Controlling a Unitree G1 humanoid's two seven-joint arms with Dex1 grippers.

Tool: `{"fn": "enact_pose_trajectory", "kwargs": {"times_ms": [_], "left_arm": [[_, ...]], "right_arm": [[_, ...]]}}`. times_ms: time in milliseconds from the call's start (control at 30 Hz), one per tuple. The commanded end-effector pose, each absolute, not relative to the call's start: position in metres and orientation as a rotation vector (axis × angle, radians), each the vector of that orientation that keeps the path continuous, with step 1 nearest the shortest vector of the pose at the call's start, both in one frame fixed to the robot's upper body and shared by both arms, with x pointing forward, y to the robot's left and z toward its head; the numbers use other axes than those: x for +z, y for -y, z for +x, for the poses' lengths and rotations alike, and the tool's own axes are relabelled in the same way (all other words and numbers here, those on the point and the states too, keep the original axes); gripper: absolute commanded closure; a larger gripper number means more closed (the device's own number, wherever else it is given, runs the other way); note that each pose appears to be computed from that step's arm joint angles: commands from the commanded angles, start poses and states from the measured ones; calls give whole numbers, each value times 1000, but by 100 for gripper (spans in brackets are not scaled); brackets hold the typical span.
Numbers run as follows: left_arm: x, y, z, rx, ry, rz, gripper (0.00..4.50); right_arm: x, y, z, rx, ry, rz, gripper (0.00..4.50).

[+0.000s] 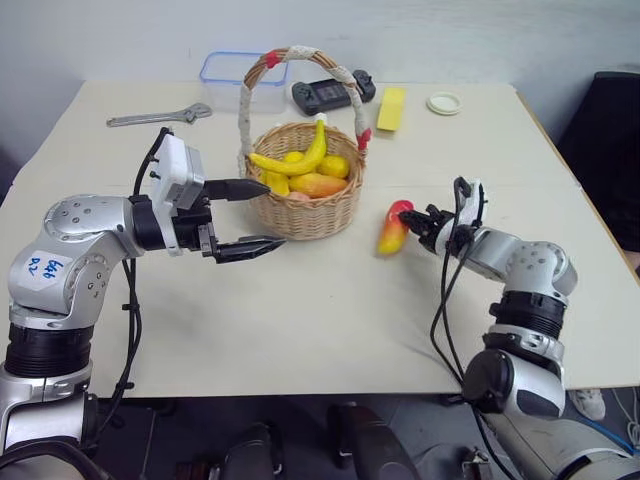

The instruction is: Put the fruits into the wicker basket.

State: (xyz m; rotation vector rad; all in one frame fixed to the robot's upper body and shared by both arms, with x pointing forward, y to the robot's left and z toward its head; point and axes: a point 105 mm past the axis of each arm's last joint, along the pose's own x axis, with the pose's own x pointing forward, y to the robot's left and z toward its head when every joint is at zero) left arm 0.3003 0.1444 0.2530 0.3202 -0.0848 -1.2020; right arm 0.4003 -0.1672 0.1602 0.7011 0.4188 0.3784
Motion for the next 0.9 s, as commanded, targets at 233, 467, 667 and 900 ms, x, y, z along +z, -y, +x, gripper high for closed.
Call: {"fn": "enact_pose_trajectory", "kwargs": {"times_ms": [233, 467, 667, 900], "left_arm": [[269, -177, 296, -1074, 117, 318, 0], [269, -180, 292, -1053, 117, 336, 0], [268, -178, 289, -1041, 131, 331, 0], [267, -176, 288, -1038, 137, 327, 0]], "right_arm": [[245, 78, 338, 963, -294, 388, 361], [293, 35, 393, 832, -119, 348, 361], [301, 31, 418, 766, -51, 288, 260], [306, 40, 385, 884, 13, 214, 86]]}}
